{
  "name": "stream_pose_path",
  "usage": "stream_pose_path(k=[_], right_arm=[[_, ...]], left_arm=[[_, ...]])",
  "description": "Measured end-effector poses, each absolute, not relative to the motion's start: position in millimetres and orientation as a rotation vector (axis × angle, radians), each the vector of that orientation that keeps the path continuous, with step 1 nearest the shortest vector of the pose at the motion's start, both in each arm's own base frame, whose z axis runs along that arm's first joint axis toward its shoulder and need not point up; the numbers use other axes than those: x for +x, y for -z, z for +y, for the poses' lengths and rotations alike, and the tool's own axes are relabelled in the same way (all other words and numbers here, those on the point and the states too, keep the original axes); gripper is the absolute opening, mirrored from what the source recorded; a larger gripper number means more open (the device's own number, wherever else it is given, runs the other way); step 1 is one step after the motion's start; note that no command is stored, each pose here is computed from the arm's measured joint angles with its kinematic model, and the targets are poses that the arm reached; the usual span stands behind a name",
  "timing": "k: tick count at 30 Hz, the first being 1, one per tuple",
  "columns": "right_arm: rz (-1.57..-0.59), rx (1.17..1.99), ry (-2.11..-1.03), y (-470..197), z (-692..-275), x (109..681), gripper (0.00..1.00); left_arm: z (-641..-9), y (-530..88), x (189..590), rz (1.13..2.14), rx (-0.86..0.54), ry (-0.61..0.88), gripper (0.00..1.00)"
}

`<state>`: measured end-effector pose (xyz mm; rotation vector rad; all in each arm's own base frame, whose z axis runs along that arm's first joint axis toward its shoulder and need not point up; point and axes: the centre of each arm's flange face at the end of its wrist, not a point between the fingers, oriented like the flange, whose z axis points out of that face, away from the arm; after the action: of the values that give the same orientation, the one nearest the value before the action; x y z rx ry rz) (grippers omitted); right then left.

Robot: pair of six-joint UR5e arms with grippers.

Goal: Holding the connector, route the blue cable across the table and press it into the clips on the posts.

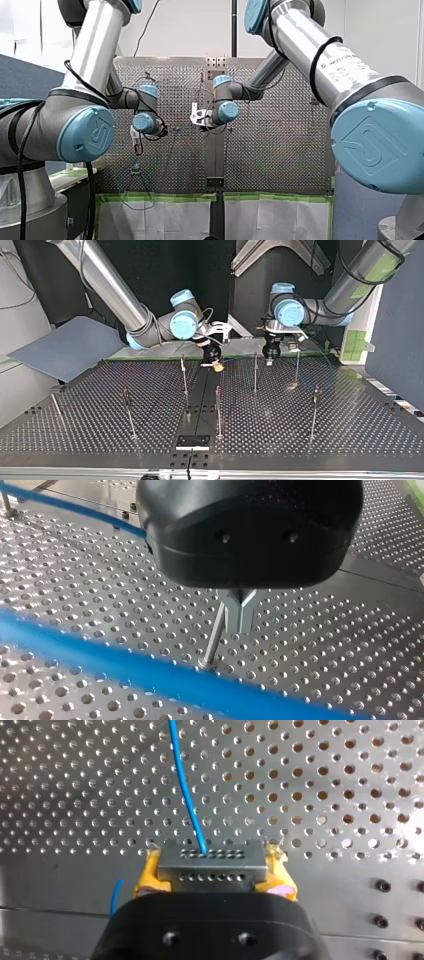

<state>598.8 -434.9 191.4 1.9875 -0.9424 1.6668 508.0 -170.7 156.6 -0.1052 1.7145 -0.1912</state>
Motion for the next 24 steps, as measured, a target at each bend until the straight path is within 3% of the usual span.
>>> stream_pose_path(k=[23,24], right_arm=[[-0.974,1.944,-1.648,-195.8,-464.9,578.7,0.00],[-0.974,1.943,-1.648,-196.2,-465.4,578.5,0.00]], left_arm=[[-163.1,-178.8,567.4,1.661,-0.127,0.190,0.00],[-162.8,-179.2,567.7,1.661,-0.128,0.190,0.05]])
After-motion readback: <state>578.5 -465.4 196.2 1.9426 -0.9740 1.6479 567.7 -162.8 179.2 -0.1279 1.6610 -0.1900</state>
